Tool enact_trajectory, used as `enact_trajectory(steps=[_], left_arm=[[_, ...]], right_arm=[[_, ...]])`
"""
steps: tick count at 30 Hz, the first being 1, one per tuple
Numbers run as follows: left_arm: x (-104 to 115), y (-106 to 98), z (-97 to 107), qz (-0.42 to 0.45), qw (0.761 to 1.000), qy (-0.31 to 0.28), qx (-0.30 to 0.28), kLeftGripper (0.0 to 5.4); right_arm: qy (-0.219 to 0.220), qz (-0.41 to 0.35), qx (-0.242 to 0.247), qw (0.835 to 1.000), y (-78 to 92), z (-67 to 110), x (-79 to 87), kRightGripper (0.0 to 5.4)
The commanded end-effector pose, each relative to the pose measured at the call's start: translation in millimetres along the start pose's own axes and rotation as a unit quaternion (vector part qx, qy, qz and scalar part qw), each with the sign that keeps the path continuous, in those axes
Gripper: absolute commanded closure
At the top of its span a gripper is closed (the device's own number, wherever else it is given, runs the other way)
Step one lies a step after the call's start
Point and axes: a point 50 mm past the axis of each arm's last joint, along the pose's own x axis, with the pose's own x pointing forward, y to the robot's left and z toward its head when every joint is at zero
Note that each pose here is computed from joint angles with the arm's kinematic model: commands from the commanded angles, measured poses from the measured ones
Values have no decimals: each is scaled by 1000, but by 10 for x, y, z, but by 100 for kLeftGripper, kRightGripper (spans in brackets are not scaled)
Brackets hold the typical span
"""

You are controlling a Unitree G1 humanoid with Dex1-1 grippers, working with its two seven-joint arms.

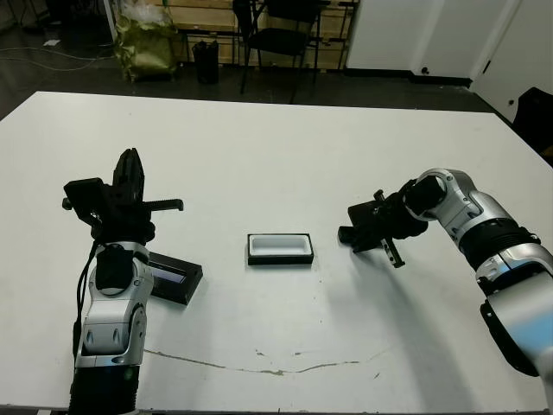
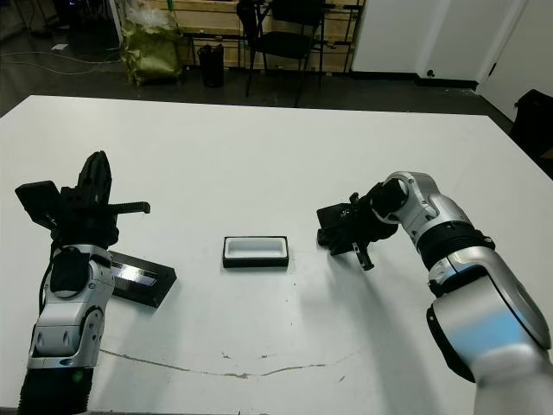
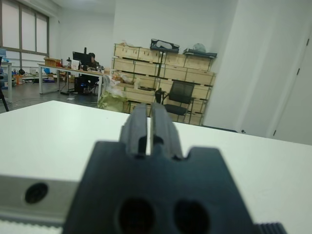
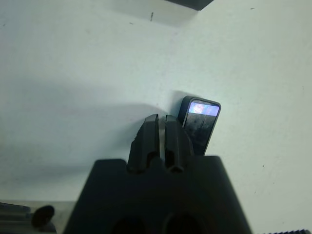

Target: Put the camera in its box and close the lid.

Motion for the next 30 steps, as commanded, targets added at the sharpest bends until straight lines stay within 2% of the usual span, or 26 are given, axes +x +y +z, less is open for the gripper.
enact_trajectory(steps=[1,8,14,17,19,25,30], left_arm=[[-32,5,-67,6,1000,22,6,539],[-34,1,-69,4,1000,19,1,539],[-38,-2,-69,5,1000,20,6,539],[-37,-2,-74,5,1000,19,4,539],[-38,-1,-75,5,1000,20,5,539],[-37,3,-77,3,1000,19,-1,539],[-40,-4,-71,8,1000,25,4,539]], right_arm=[[1,34,2,999,110,-14,192,540],[-2,24,-2,1000,44,55,153,540],[2,30,17,999,29,79,201,540],[8,31,-14,999,-15,149,157,540],[4,30,-10,999,-30,165,138,540],[10,25,8,1000,-9,119,196,540],[11,22,16,1000,-19,106,183,540]])
